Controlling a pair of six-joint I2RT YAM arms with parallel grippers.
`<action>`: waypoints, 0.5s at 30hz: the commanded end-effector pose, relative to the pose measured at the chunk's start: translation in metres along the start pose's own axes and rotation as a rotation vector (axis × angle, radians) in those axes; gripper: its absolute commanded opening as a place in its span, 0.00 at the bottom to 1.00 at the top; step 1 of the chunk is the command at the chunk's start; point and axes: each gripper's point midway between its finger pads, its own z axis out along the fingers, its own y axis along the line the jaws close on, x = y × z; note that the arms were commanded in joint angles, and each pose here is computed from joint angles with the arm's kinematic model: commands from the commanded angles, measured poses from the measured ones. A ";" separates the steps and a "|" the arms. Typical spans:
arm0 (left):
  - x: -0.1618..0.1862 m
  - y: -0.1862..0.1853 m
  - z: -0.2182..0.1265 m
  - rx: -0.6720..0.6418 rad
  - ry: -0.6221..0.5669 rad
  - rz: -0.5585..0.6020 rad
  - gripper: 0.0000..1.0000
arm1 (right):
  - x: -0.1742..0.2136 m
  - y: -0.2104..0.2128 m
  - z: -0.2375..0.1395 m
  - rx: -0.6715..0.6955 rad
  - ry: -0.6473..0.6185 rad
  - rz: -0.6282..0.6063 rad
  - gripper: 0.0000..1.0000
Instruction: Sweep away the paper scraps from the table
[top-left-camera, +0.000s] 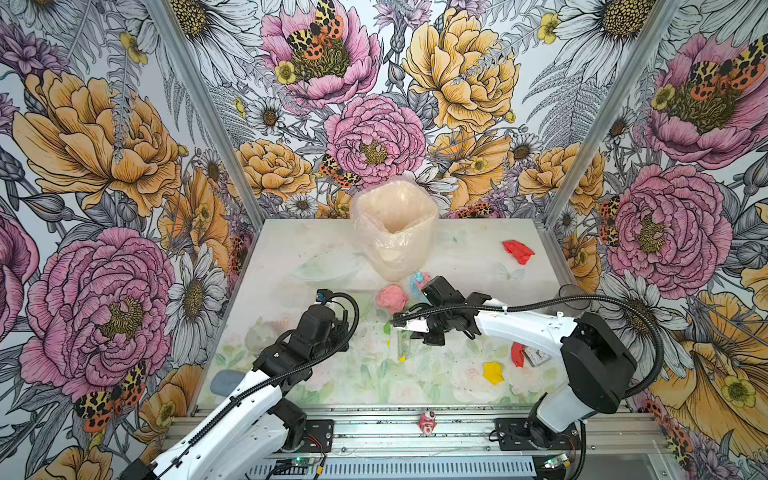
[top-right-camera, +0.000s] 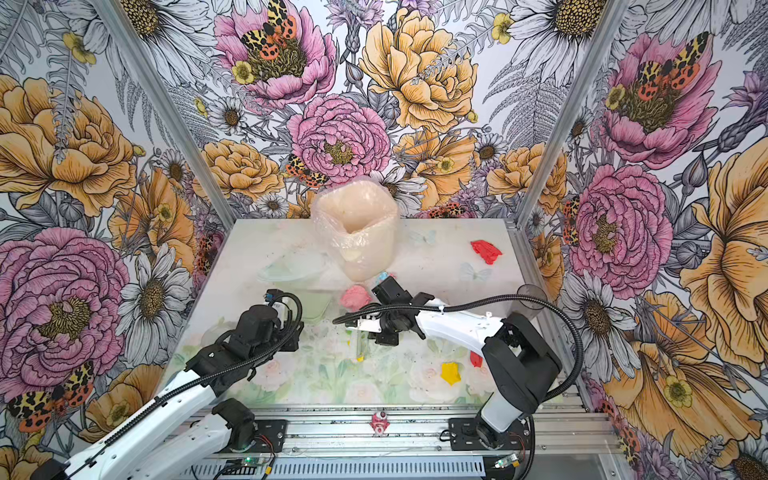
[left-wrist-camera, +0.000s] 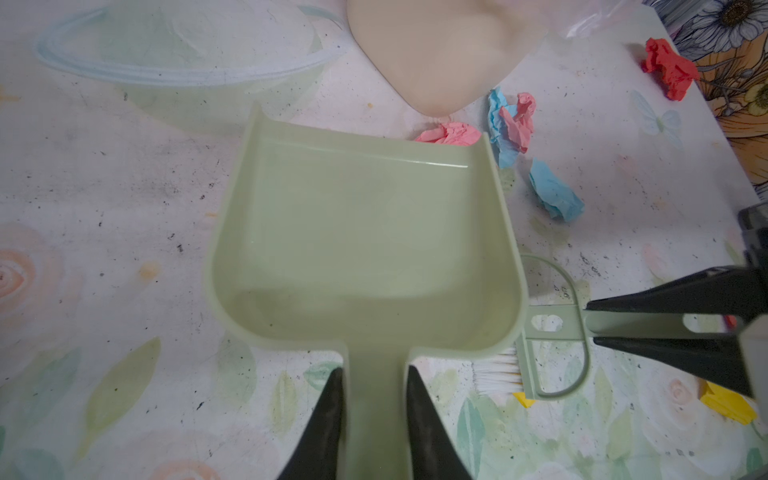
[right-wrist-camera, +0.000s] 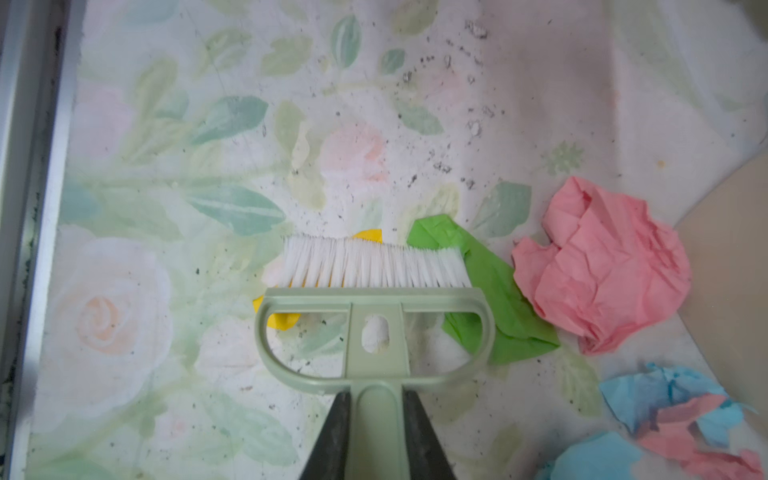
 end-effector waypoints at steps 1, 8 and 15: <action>-0.015 -0.007 -0.005 0.031 -0.045 -0.001 0.00 | 0.054 -0.008 -0.008 0.039 0.214 0.005 0.00; -0.015 -0.007 -0.005 0.032 -0.045 -0.001 0.00 | 0.079 -0.039 -0.046 0.189 0.253 0.066 0.00; -0.016 -0.006 -0.005 0.031 -0.048 -0.002 0.00 | 0.030 -0.042 -0.075 0.179 0.002 0.085 0.00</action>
